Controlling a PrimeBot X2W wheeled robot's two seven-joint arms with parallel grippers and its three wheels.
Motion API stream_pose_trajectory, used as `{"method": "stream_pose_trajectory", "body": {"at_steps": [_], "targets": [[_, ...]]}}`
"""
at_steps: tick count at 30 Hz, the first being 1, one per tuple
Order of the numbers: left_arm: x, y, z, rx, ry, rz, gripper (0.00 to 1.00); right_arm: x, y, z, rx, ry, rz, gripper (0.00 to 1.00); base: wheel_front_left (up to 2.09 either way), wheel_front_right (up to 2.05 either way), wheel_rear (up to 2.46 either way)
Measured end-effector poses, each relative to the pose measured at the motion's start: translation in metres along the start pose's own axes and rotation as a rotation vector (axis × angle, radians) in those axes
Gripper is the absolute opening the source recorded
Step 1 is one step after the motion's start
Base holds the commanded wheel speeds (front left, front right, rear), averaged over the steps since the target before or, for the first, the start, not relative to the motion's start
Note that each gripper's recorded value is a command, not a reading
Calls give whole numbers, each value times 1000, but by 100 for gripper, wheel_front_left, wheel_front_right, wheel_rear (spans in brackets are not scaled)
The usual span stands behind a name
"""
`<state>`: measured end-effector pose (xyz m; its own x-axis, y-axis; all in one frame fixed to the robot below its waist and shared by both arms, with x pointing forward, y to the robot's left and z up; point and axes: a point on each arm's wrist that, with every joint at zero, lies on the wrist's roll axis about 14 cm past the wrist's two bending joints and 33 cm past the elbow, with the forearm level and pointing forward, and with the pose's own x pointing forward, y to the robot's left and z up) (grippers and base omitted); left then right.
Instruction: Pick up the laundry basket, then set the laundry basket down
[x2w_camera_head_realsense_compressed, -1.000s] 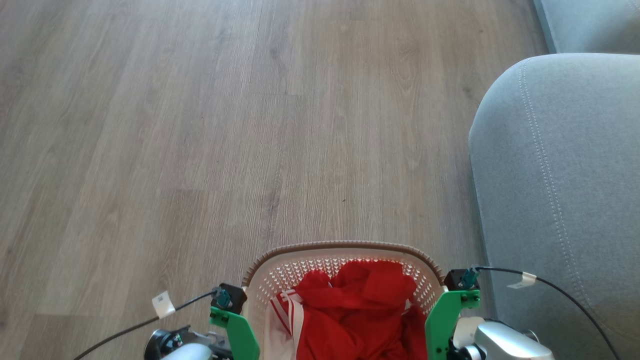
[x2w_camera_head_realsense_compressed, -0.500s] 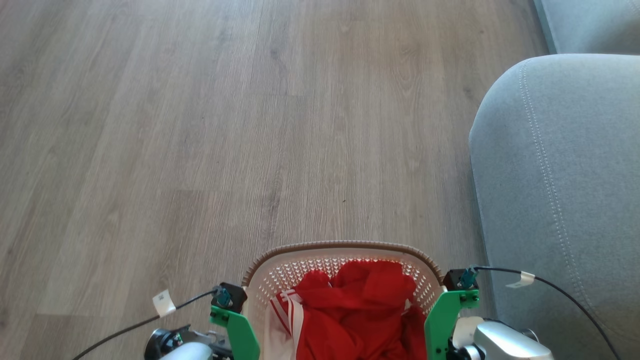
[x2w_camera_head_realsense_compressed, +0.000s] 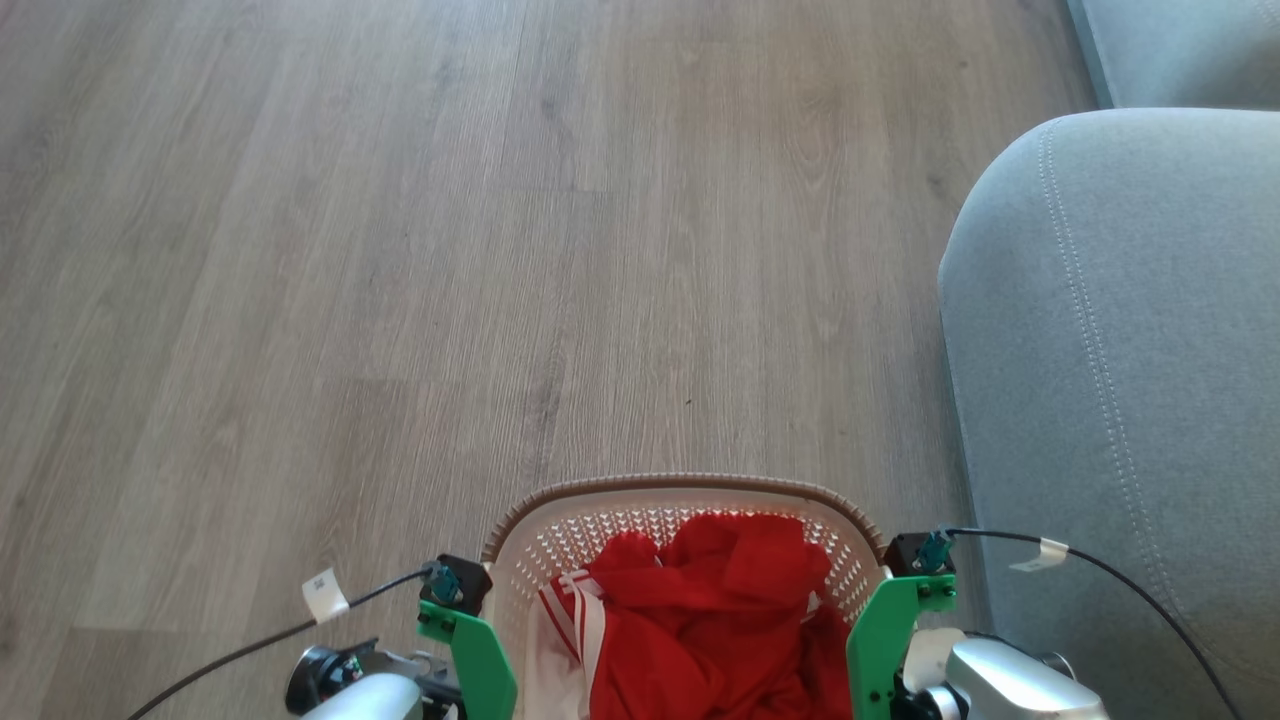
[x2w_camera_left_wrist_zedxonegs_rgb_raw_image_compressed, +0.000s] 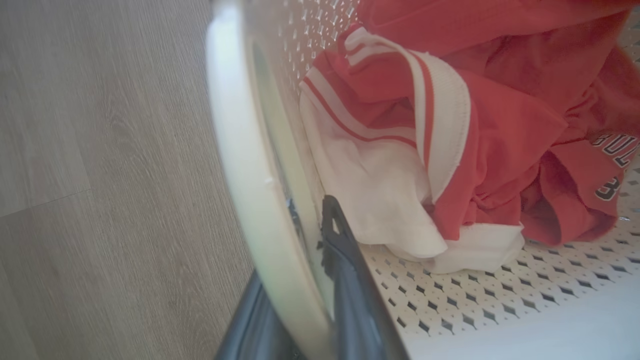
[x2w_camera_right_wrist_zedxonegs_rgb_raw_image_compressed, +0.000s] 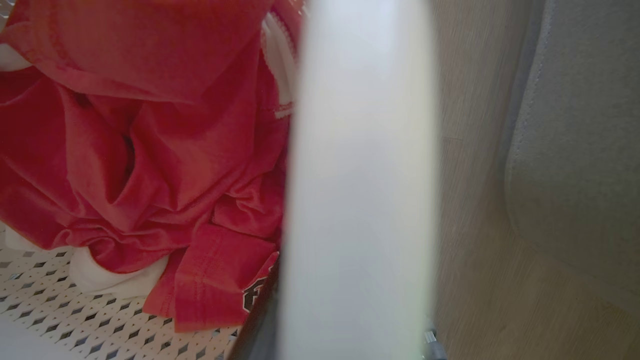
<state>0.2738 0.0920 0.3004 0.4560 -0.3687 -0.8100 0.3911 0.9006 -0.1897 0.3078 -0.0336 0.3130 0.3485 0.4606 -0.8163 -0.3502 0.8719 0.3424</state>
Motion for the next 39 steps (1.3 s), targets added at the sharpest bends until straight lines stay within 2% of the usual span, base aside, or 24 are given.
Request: {"method": "stream_pose_trajectory", "body": {"at_steps": [30, 39], "targets": [[1, 2, -1, -7, -1, 3, 0, 2, 0, 0, 3, 6, 5, 0, 0, 0, 0], [12, 10, 12, -12, -19, 8, 0, 14, -8, 14, 13, -8, 4, 0, 0, 0, 0]]}}
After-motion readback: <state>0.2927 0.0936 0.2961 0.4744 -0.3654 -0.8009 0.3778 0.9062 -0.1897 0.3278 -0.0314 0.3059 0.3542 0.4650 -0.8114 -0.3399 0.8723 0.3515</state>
